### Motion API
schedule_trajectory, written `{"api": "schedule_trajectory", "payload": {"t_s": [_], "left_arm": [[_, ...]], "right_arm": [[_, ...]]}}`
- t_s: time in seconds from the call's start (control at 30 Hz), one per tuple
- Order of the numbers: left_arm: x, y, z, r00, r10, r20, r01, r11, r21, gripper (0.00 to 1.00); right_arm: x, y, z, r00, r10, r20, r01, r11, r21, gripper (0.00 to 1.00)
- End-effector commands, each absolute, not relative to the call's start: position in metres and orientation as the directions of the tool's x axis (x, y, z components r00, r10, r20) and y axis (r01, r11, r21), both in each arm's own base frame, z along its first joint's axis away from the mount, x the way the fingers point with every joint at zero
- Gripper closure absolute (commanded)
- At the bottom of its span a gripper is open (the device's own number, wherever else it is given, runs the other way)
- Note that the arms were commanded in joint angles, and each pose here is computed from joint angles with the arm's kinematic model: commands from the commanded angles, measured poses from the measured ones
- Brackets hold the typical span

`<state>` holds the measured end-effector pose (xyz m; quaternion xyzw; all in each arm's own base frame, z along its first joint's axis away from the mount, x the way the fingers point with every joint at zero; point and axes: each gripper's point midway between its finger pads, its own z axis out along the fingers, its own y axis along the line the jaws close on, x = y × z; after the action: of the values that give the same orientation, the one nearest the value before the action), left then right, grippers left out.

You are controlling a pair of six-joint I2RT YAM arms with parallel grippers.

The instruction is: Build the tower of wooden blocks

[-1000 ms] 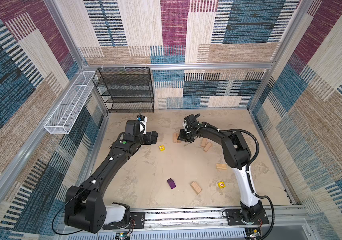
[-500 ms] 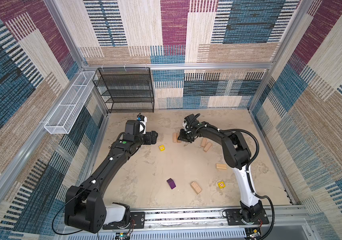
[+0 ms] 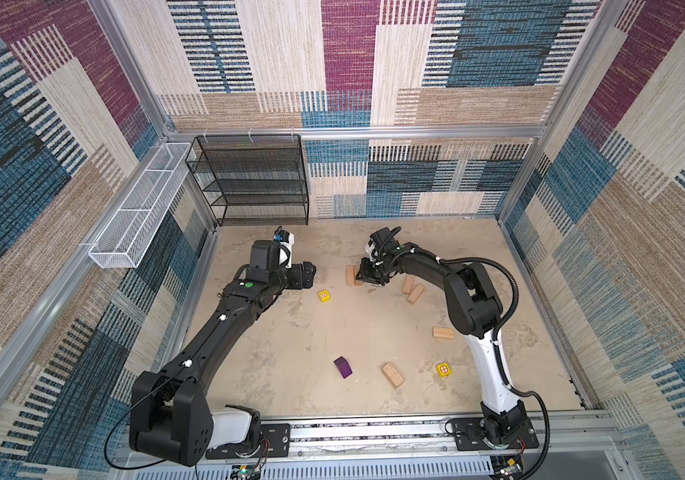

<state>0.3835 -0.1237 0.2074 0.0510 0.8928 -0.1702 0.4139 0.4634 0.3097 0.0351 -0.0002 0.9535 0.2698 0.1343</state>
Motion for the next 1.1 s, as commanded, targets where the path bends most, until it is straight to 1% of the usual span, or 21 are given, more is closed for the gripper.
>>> {"api": "schedule_trajectory", "payload": {"t_s": [0.0,0.67,1.07], "left_arm": [[0.3845,-0.1258,0.2094,-0.649,-0.065,-0.758,0.233,0.931,-0.279,0.13],[0.384,-0.1261,0.21,-0.648,-0.066,-0.758,0.238,0.929,-0.285,0.13],[0.3841,-0.1255,0.2093,-0.649,-0.065,-0.758,0.237,0.929,-0.283,0.13]], "right_arm": [[0.4588,0.3074,0.0285,-0.97,0.065,-0.235,-0.064,0.864,0.5,0.72],[0.46,0.3129,0.0315,-0.969,0.054,-0.243,-0.083,0.849,0.522,0.68],[0.4613,0.3121,0.0299,-0.967,0.047,-0.251,-0.094,0.849,0.519,0.68]]}}
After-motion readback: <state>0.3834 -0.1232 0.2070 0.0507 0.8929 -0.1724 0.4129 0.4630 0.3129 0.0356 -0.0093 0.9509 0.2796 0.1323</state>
